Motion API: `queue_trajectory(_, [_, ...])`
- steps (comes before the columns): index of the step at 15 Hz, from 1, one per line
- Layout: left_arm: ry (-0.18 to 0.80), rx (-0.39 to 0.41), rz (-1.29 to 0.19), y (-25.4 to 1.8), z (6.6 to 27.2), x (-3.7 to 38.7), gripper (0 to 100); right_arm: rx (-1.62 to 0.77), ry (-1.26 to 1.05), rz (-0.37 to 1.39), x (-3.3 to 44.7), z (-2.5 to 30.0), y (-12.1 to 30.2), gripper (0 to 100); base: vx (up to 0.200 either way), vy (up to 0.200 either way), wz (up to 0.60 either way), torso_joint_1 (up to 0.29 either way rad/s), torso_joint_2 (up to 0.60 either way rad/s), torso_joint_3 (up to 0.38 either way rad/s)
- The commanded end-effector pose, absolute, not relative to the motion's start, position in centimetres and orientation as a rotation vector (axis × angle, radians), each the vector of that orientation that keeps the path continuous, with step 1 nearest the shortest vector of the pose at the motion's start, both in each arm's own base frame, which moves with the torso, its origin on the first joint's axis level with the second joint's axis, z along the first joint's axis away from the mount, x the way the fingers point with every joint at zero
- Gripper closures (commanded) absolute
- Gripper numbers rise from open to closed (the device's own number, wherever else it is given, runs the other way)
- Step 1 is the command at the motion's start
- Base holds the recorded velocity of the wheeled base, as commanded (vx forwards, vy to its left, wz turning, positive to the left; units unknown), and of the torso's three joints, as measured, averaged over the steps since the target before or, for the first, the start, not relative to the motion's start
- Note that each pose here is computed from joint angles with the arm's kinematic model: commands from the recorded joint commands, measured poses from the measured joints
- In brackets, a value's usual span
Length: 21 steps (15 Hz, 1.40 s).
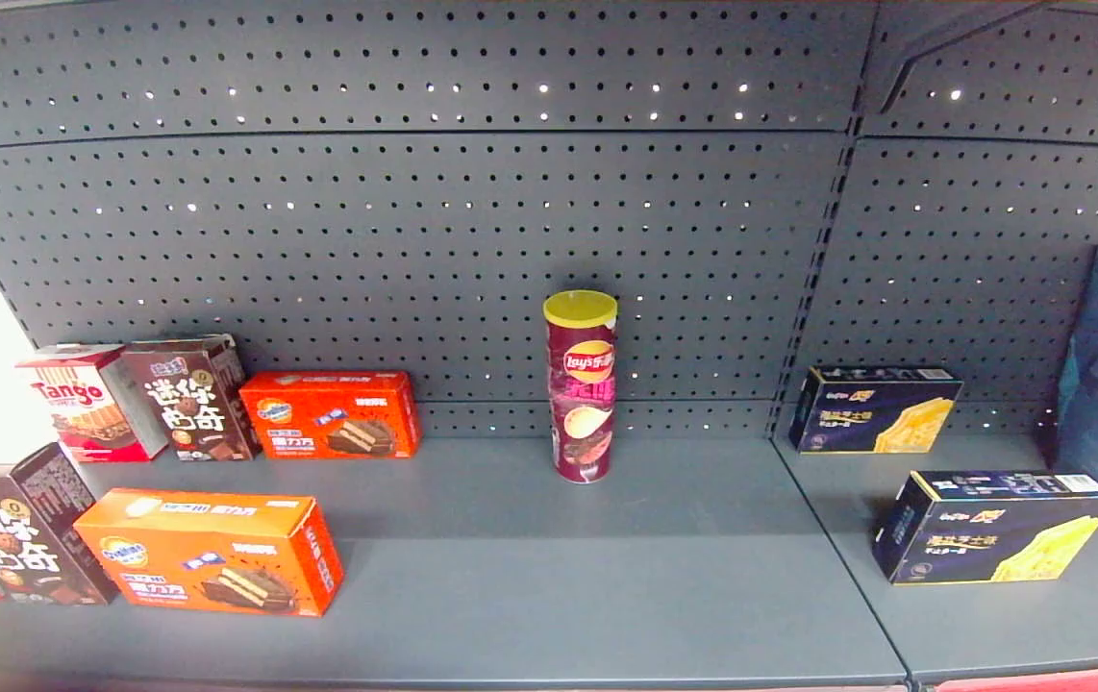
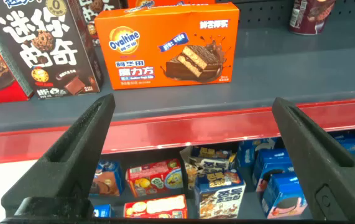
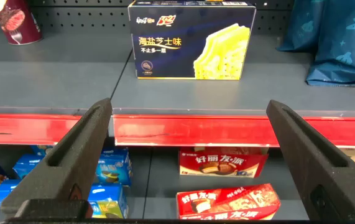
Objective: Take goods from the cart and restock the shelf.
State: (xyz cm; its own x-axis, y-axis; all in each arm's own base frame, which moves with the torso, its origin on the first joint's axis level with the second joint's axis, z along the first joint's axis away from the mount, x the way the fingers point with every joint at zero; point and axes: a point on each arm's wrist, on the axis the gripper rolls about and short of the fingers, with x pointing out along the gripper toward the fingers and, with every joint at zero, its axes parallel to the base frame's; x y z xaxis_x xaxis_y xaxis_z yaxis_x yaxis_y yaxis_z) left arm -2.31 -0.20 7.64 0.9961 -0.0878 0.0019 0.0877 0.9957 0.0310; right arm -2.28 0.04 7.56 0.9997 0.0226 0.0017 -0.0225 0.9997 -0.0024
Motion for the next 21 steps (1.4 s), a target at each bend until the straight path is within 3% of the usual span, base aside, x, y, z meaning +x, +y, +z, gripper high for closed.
queue_trajectory(1, [-0.004,0.031,-0.087,-0.20,7.63,-2.31,0,-0.003,-0.002,0.023,-2.28,7.56,0.04,0,0.000,0.000,0.00,0.000,0.00,0.000])
queue_trajectory(9, [-0.003,0.029,-0.086,-0.20,7.62,-2.31,0,-0.003,-0.002,0.023,-2.28,7.56,0.04,0,0.000,0.000,0.00,0.000,0.00,0.000])
queue_trajectory(21, [-0.004,0.029,-0.087,-0.20,7.63,-2.31,0,-0.005,-0.002,0.021,-2.28,7.56,0.04,0,0.000,0.000,0.60,0.003,0.00,0.001])
